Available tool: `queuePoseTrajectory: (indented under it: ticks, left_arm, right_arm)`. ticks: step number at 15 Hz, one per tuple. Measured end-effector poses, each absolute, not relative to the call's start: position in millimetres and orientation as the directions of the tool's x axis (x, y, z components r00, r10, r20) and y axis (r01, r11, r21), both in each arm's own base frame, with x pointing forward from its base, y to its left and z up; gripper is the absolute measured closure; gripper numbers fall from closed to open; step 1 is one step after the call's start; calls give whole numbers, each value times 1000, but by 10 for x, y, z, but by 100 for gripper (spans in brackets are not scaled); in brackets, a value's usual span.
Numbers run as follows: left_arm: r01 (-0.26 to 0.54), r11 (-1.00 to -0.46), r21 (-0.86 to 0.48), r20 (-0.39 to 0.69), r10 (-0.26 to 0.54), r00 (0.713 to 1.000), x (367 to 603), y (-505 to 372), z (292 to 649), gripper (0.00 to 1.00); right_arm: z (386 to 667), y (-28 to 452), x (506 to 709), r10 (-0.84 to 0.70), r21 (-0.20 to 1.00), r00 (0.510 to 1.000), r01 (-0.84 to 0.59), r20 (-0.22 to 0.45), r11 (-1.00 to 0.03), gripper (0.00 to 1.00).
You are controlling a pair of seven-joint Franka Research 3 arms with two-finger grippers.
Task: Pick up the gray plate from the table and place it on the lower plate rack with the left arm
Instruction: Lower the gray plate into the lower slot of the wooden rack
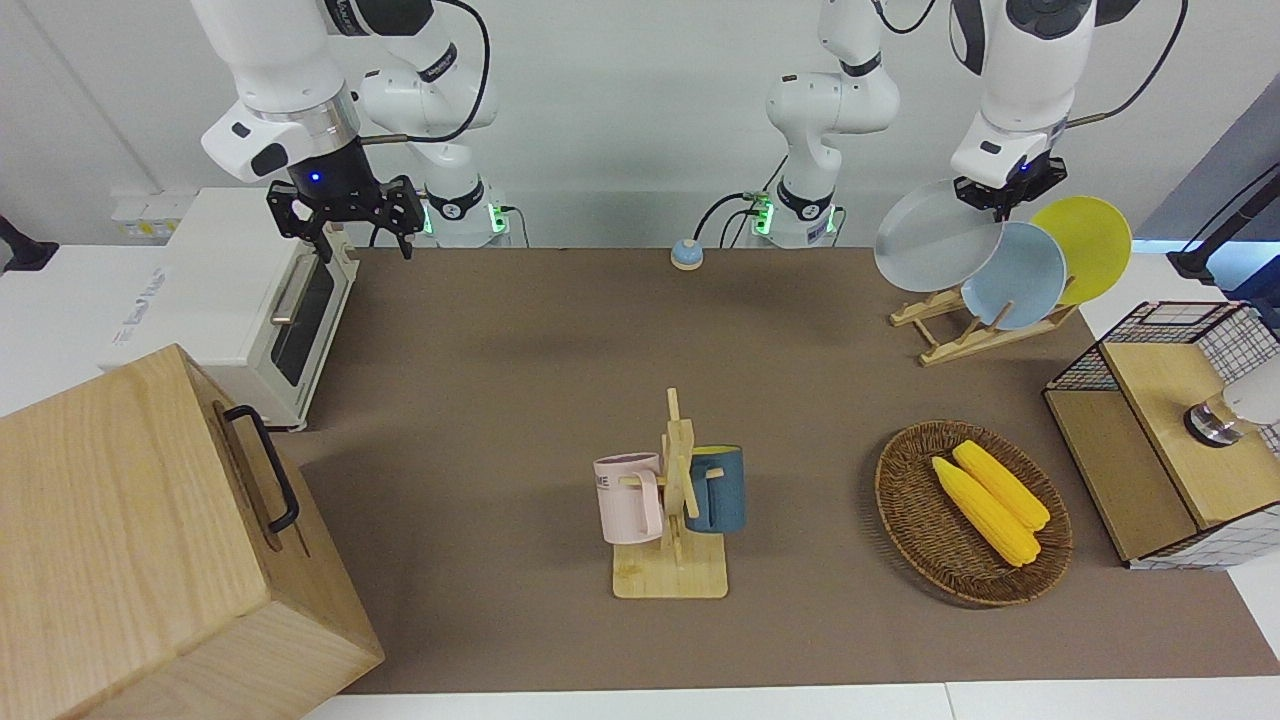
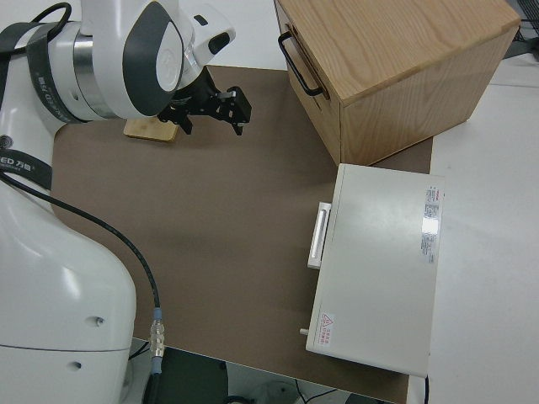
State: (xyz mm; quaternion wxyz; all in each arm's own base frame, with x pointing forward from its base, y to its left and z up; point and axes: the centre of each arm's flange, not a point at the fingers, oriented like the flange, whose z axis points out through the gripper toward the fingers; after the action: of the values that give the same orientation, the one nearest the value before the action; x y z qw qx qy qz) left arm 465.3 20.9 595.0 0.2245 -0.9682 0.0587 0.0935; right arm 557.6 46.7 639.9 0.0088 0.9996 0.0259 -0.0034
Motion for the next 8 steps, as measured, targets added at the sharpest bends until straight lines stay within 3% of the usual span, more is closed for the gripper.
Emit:
queuePoseTrajectory:
  ticks: [2,8]
  left_arm:
    - [-128,-842,-524,-193,-29,981,4631,19,5987,99]
    - [-79,-800,-595,-161,23,987,4657,27,5976,99]
  right_arm:
    - [6399,467,5576,52,17,999,52,-7,-999,1]
    - [6399,467,5576,52,17,999,52,-7,-999,1]
